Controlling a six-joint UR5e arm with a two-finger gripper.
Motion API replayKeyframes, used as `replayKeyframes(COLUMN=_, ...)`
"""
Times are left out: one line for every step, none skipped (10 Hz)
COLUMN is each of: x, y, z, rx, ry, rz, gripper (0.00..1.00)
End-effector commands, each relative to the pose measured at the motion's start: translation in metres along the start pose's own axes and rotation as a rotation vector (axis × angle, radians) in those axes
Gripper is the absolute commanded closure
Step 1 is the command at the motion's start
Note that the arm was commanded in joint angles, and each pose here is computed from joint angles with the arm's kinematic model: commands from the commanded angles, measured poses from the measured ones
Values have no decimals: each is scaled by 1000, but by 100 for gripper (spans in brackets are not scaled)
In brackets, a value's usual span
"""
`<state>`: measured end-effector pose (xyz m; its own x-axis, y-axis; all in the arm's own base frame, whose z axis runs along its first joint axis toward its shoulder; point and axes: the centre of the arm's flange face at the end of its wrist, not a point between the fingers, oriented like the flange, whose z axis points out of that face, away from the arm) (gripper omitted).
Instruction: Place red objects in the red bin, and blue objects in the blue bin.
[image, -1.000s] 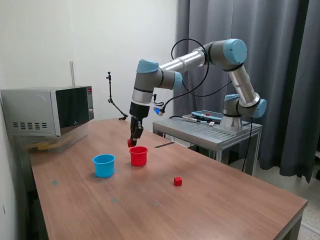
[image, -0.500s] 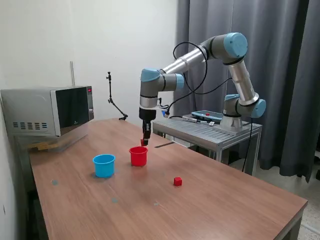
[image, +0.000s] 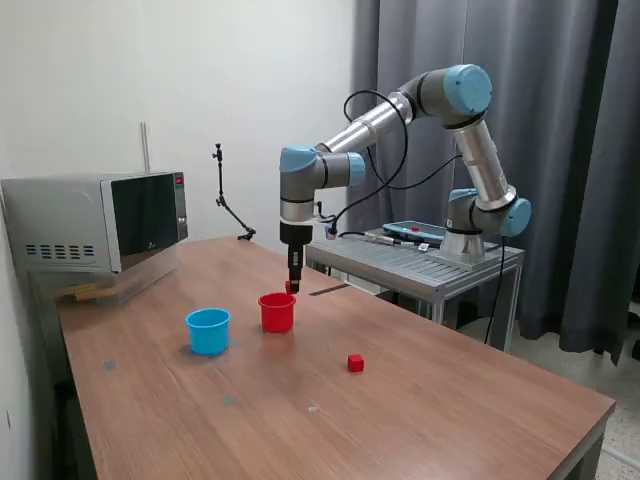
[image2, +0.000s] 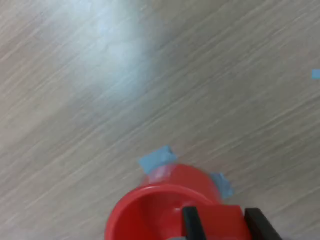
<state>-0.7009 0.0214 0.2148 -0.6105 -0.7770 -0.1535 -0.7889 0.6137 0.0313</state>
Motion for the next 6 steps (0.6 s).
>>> replayKeyframes(x=-10, y=6, z=4, rx=7, ry=-3, rz=21, gripper=100)
replayKeyframes(x=-16, y=10, z=2, rx=3, ry=0, rz=31, gripper=100)
replayKeyframes(x=-25, y=16, z=4, rx=4, ry=0, rz=46, gripper=100)
replayKeyframes(x=-29, y=20, z=3, rx=2, ry=3, rz=56, gripper=100)
replayKeyframes(x=-33, y=24, z=2, rx=-1, ry=5, rz=65, gripper=100)
replayKeyframes(x=-36, y=27, z=2, rx=-2, ry=5, rz=71, gripper=100)
